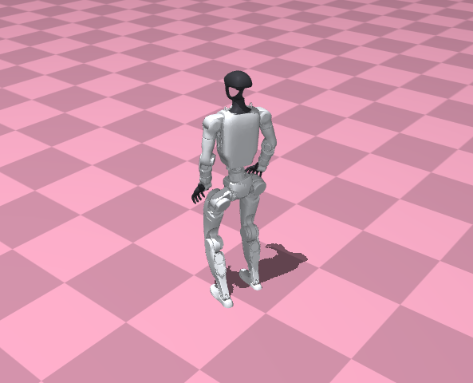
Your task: Sport exercise
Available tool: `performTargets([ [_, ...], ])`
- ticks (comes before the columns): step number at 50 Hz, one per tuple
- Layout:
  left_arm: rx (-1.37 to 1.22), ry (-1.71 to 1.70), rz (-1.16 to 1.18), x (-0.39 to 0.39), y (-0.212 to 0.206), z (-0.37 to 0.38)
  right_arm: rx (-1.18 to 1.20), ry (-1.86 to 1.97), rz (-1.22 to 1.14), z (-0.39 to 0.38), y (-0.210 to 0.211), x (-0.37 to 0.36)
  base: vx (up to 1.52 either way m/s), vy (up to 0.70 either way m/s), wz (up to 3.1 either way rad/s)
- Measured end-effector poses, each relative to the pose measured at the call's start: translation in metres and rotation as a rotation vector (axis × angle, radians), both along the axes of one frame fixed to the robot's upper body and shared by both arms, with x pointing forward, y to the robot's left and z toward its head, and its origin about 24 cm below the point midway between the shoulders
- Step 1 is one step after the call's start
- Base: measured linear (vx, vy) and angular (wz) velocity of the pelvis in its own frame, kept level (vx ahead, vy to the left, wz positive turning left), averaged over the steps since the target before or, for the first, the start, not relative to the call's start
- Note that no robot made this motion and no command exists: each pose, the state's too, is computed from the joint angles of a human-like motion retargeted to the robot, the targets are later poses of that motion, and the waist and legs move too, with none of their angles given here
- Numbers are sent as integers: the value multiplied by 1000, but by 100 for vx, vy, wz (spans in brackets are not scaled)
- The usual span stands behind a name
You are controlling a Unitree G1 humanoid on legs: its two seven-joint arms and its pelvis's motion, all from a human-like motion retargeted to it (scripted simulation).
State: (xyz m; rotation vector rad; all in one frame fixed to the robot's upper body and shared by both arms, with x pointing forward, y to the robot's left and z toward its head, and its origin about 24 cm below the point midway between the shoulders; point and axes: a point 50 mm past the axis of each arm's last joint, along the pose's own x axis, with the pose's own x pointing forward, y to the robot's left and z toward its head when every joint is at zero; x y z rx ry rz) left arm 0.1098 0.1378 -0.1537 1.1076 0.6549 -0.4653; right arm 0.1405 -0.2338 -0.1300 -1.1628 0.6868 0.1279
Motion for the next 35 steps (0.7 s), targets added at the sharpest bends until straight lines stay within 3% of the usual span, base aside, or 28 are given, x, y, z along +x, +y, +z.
performTargets([
  [35, -26, 53, 114, -10, -3, -5, 42, 33, -108, -2, -5, 0, 0, 0, 0],
])
